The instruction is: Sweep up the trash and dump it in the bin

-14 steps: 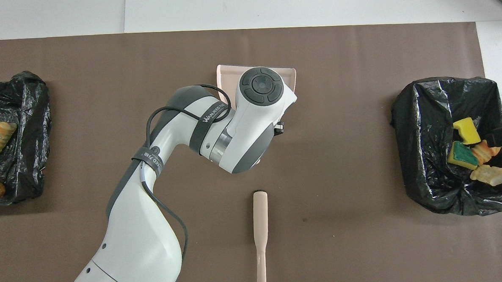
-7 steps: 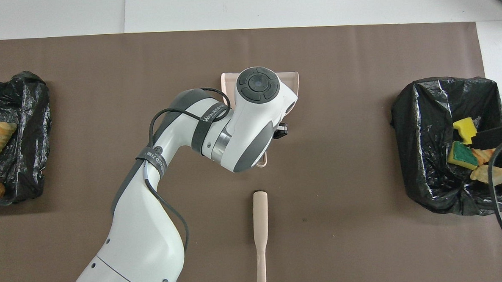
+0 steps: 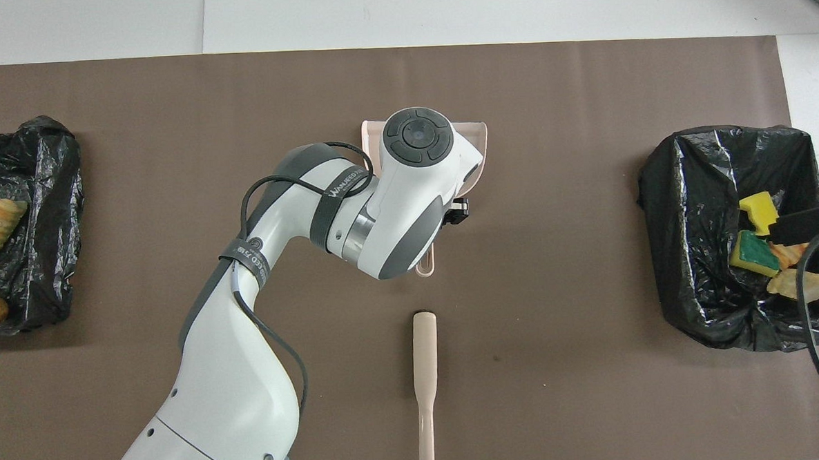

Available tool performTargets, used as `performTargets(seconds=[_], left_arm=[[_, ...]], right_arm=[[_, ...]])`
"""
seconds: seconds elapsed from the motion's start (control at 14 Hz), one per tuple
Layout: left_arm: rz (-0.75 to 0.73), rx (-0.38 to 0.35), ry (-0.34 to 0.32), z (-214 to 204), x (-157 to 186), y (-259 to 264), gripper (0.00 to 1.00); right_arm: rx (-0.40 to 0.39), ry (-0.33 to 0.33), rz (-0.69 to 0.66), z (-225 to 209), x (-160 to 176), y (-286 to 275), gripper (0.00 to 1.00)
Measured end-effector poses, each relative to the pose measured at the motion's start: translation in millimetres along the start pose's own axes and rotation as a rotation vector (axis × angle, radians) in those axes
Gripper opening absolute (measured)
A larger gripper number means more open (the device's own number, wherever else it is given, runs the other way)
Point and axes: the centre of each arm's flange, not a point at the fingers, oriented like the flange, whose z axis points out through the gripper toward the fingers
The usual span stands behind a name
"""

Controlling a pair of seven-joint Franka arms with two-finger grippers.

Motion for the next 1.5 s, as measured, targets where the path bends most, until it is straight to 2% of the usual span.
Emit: performTargets(seconds=[0.29,0.5,0.79,1.22,1.5], left_arm=[[-0.016,0.007,0.038,-71.8,-1.9,-99.5,1.0],[0.041,0.016,0.056,-128.2,-28.1,-167.6,1.0],[0.117,0.026,0.047,-206.0,-68.8,-240.0,1.0],[0.134,0.041,0.032,-305.6,-112.7,-304.7,1.0],[0.128,0.047,0.002,-323.8,-113.4,-326.0,1.0]], right_arm=[[0.008,-0.001,0.012,0.8,-0.9,6.1,1.0],[0.008,-0.002,0.011,1.3,-1.2,5.7,1.0],[0.006,0.0,0.01,1.0,-1.0,5.0,1.0],[0.001,0.005,0.01,1.6,-0.1,5.5,1.0],[0.001,0.005,0.01,1.7,-0.1,5.5,1.0]])
